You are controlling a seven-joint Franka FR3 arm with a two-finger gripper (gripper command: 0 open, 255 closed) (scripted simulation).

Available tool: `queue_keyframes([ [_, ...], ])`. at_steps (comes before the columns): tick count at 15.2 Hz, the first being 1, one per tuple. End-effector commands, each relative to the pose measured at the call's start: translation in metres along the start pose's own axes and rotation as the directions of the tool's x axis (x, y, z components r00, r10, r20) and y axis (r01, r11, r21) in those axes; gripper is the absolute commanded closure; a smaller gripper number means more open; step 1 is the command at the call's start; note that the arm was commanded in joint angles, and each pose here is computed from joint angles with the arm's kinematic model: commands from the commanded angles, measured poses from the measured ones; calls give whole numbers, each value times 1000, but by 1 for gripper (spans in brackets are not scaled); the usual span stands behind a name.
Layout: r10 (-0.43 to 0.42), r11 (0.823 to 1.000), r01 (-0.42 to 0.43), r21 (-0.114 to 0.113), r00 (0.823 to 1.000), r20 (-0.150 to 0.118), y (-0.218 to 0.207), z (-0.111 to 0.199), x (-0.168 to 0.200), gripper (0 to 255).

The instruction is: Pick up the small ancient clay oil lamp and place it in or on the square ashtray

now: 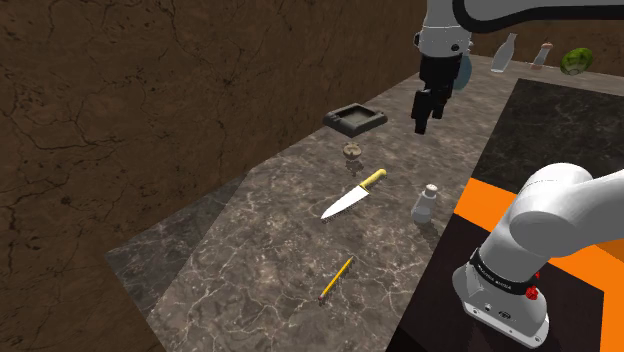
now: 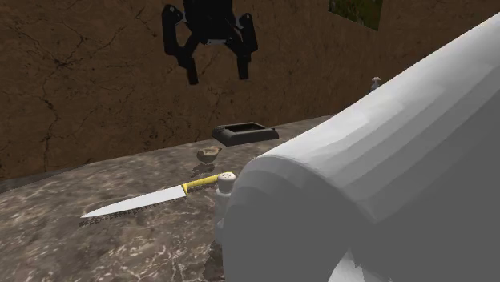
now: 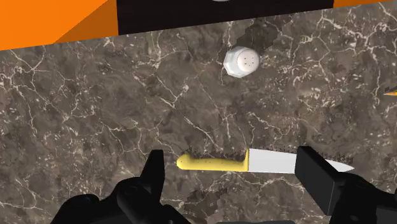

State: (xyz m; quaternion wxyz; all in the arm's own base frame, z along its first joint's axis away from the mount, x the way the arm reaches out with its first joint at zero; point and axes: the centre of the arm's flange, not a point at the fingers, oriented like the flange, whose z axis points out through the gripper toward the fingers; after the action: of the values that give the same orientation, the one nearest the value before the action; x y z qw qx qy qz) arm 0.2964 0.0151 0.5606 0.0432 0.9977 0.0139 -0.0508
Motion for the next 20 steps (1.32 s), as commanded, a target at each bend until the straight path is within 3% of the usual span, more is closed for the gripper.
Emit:
queue_keyframes([
  [1, 0, 1000, 0, 0, 1000, 0, 0, 0, 0, 0],
  [10, 111, 993, -108, 53, 993, -47, 22, 66, 90, 0],
  [20, 234, 968, -223, 117, 968, -91, 55, 135, 191, 0],
])
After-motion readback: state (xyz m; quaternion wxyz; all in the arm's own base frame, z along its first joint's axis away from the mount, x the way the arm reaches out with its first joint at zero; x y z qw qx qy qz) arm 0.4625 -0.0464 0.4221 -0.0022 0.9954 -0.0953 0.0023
